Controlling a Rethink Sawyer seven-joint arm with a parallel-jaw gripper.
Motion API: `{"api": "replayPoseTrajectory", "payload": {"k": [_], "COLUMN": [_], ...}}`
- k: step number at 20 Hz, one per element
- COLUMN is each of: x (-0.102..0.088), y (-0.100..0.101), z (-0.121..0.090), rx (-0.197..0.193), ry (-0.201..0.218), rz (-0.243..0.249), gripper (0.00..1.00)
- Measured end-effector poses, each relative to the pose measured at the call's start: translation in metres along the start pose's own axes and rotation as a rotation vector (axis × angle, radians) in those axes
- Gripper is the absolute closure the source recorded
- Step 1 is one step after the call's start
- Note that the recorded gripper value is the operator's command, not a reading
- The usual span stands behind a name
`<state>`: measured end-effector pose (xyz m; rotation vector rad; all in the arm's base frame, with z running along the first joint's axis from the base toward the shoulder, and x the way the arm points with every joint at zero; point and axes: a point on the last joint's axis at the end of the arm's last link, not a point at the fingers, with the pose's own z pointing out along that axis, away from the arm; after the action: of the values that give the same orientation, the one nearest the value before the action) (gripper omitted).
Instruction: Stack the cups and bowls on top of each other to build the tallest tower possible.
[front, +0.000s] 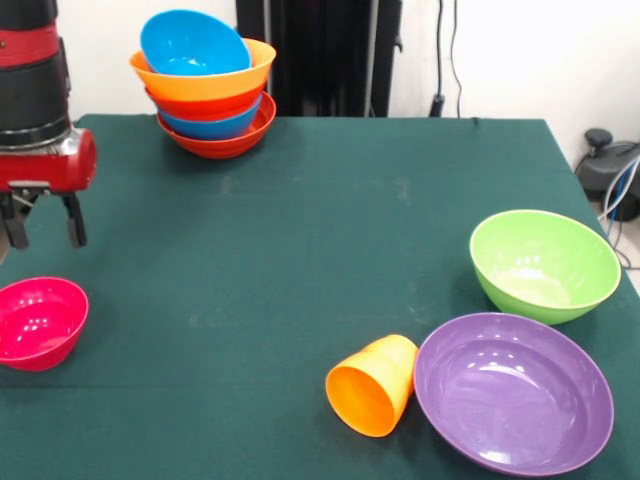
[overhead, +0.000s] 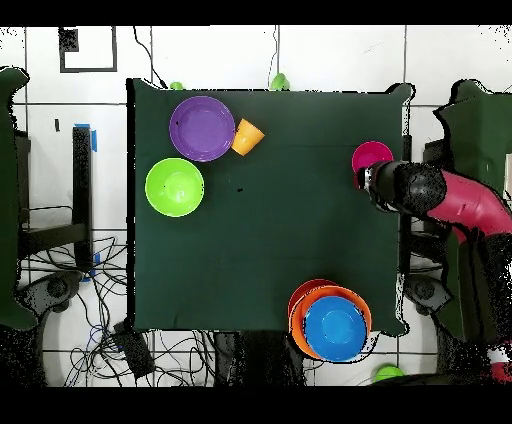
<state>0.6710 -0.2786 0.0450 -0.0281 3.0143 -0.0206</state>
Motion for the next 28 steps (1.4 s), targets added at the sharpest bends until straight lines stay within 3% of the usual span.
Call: {"api": "replayPoseTrajectory", "payload": {"k": [14, 23, 28], "x": [0.002, 0.024, 0.025], "y": [0.003, 0.012, 0.012], "z": [0.053, 0.098, 0.102], "rx": [-0.007, -0.029, -0.026], "ry": [0.032, 0.048, 0.042], "rz": [0.013, 0.027, 0.03], "gripper": [0.0, 0.0, 0.0]}}
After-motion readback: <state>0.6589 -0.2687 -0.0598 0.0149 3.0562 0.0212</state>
